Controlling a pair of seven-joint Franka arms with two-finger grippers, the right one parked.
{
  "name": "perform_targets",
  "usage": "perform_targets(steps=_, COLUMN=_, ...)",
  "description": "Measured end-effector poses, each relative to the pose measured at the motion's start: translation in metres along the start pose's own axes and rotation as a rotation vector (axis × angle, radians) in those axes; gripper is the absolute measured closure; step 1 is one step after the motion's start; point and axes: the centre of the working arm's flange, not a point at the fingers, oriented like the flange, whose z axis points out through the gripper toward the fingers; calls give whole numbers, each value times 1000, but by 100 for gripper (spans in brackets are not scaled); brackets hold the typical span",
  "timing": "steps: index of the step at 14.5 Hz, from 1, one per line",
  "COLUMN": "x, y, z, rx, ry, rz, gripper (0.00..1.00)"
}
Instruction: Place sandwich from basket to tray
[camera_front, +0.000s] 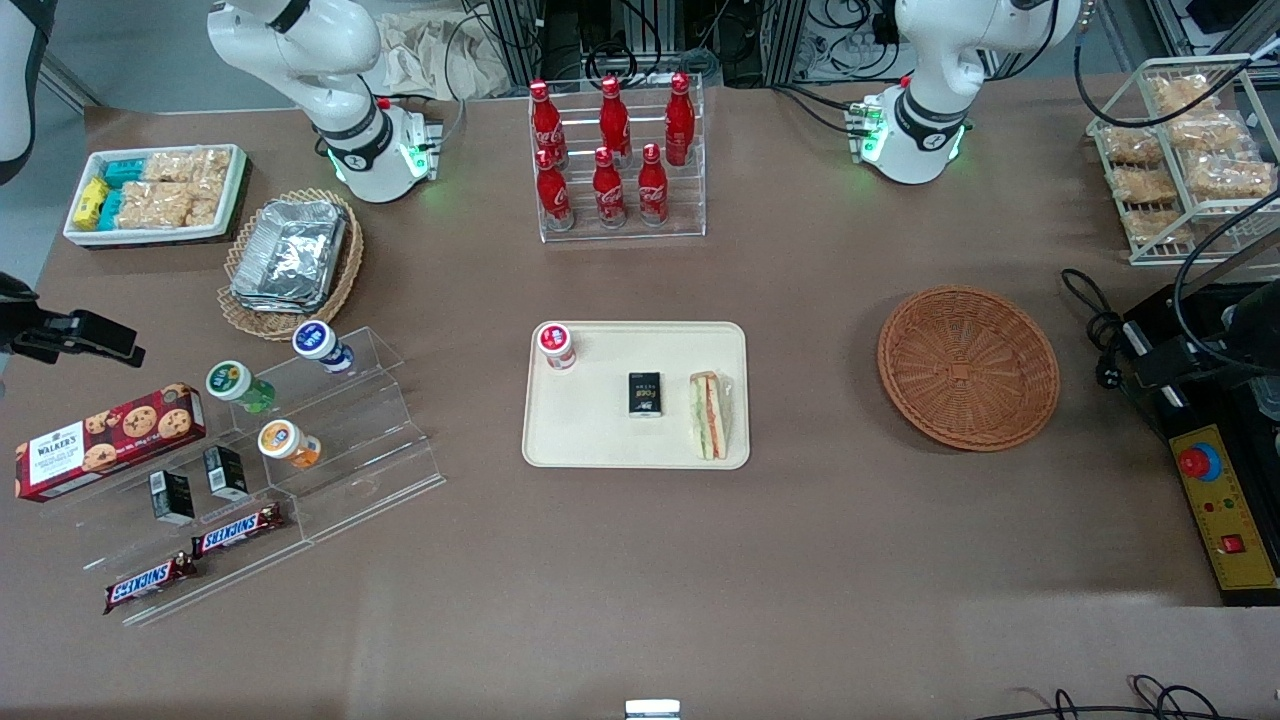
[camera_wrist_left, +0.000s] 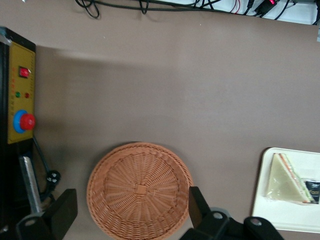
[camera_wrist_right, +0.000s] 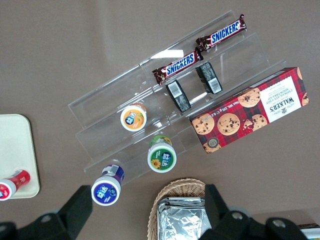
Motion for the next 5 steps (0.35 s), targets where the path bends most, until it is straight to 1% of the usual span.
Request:
perform_targets(steps=3, x=-3, y=25, z=11, rx=-9, ry=-22, rz=-25, gripper=1)
perform_targets(steps=5, x=-3, y=34, z=14, rx=-11, ry=-27, rz=-18, gripper=1)
